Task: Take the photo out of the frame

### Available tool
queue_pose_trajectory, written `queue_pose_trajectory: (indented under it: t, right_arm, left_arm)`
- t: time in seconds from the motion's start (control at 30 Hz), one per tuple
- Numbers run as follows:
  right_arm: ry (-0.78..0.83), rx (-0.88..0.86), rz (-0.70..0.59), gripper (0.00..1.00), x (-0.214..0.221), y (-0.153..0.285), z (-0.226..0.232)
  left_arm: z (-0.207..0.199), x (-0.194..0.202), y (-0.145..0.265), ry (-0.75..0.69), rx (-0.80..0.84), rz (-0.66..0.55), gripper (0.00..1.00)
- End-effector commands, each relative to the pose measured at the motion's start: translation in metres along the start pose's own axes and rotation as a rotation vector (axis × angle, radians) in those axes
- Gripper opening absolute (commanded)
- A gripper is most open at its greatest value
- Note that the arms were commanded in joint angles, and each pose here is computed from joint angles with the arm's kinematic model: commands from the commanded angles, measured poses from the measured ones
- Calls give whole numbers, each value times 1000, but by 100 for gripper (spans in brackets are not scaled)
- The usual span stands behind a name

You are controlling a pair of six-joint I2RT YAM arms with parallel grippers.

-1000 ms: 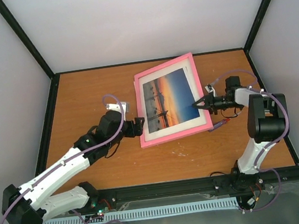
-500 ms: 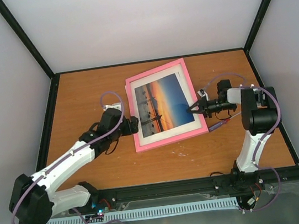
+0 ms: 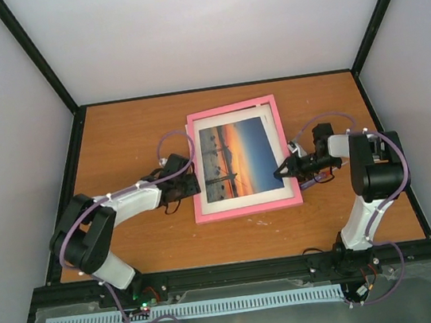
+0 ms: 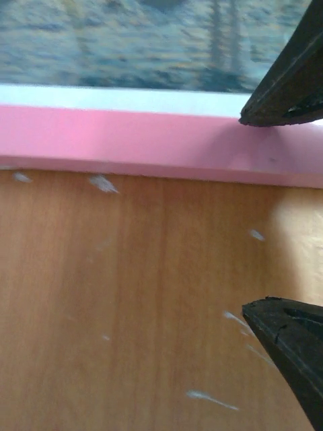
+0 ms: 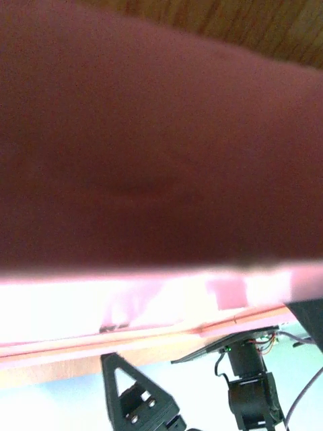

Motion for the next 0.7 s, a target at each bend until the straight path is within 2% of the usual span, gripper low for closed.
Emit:
queue_pose_trajectory:
  t: [0.0,0.33,0.53,0.67]
  right_arm:
    - [93,22,-30,29,-3,5,8]
    - [152,103,-46,43,-8,12,4]
    - [253,236,-147,52,-18,38,15]
    - [300,286,-204,54,-22,52,22]
  left_arm:
    - [-17,-33,-8,23,37,-69,67]
    - [-25,-35,-35,-14,21,-18,47]
    - [-21,-29,-41,-45,7,-3,34]
    - [-16,-22,-44,-45,-2,6,28]
Point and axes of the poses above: each gripper's point midway between its finger pads, its own y axis back along the fingers, its own z axis along the line the jaws close on, x = y × z, the point moved 3 cm from there along y, back along the fingers, and after that the axes turned 5 degrees about -y, right-handed, at the moved point
